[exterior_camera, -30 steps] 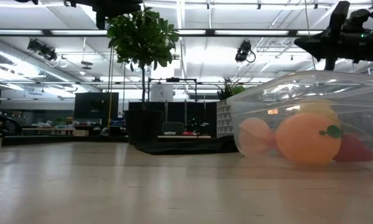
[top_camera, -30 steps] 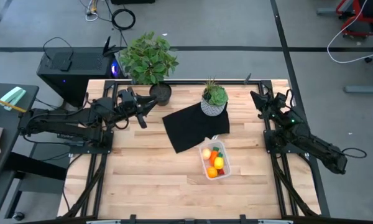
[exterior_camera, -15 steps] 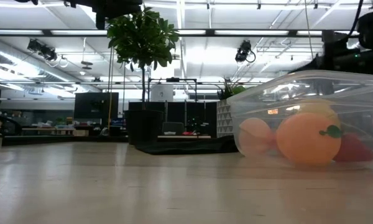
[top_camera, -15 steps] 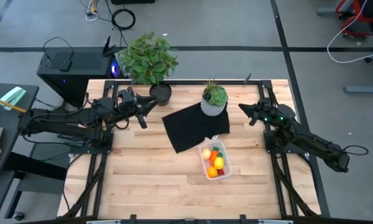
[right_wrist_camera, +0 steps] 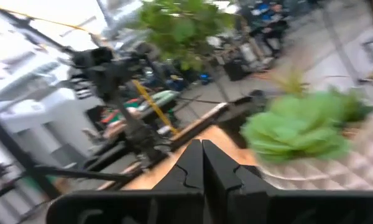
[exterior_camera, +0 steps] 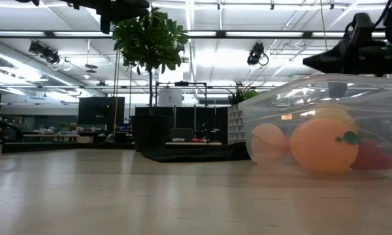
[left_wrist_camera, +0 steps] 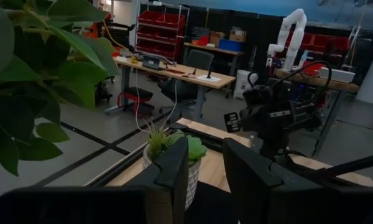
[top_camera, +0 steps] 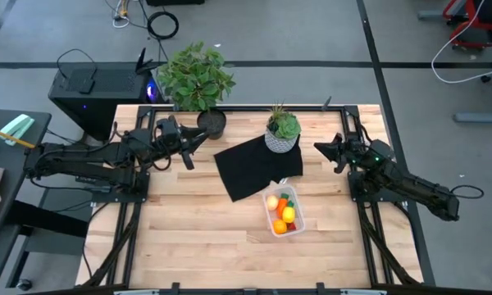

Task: Pick and placing Produce into tupperware
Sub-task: Return to Home Position

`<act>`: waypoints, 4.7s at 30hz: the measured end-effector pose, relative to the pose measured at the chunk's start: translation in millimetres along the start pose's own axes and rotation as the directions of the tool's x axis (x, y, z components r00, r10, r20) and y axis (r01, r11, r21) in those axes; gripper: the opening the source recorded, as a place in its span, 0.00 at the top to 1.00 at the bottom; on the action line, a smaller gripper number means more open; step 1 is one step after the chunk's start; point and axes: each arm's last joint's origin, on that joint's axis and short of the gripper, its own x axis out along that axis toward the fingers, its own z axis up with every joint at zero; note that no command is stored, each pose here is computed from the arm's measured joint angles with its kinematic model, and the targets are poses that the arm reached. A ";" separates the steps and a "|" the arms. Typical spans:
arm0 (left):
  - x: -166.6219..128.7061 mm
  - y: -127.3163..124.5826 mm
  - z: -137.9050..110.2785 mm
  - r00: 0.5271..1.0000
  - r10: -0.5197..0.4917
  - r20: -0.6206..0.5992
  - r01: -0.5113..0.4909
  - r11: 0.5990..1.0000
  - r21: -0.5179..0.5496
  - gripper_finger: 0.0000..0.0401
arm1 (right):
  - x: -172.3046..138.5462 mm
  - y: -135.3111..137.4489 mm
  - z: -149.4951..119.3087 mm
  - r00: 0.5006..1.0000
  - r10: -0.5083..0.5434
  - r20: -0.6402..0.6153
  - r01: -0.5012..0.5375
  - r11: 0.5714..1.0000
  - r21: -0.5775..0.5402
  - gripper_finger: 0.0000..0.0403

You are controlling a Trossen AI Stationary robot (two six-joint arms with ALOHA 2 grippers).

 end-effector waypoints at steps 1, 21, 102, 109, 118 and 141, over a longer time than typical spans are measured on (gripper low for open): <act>0.0 0.0 0.0 1.000 0.000 0.000 0.000 1.000 0.000 0.73 | 0.1 2.1 0.4 1.000 0.027 0.001 -0.027 1.000 0.004 1.00; 0.0 0.1 -0.2 1.000 0.001 -0.002 -0.001 0.999 -0.044 0.73 | -4.5 37.5 -26.8 0.934 0.287 -0.212 -0.287 0.957 0.029 1.00; -178.2 51.7 37.6 0.148 -0.303 0.941 -0.108 0.941 0.320 1.00 | -5.2 37.0 -30.8 0.935 0.259 -0.241 -0.265 0.964 0.007 0.93; -174.2 57.8 -5.9 0.067 -0.276 0.959 -0.088 0.956 0.281 1.00 | -5.2 37.0 -30.8 0.935 0.259 -0.241 -0.265 0.964 0.007 0.93; -167.5 61.5 -32.2 0.103 -0.233 0.967 -0.093 0.966 0.243 1.00 | -5.2 37.0 -30.8 0.935 0.259 -0.241 -0.265 0.964 0.007 0.93; -103.5 50.3 -73.9 0.802 -0.226 0.553 0.174 0.974 0.147 1.00 | -5.2 37.0 -30.8 0.935 0.259 -0.241 -0.265 0.964 0.007 0.93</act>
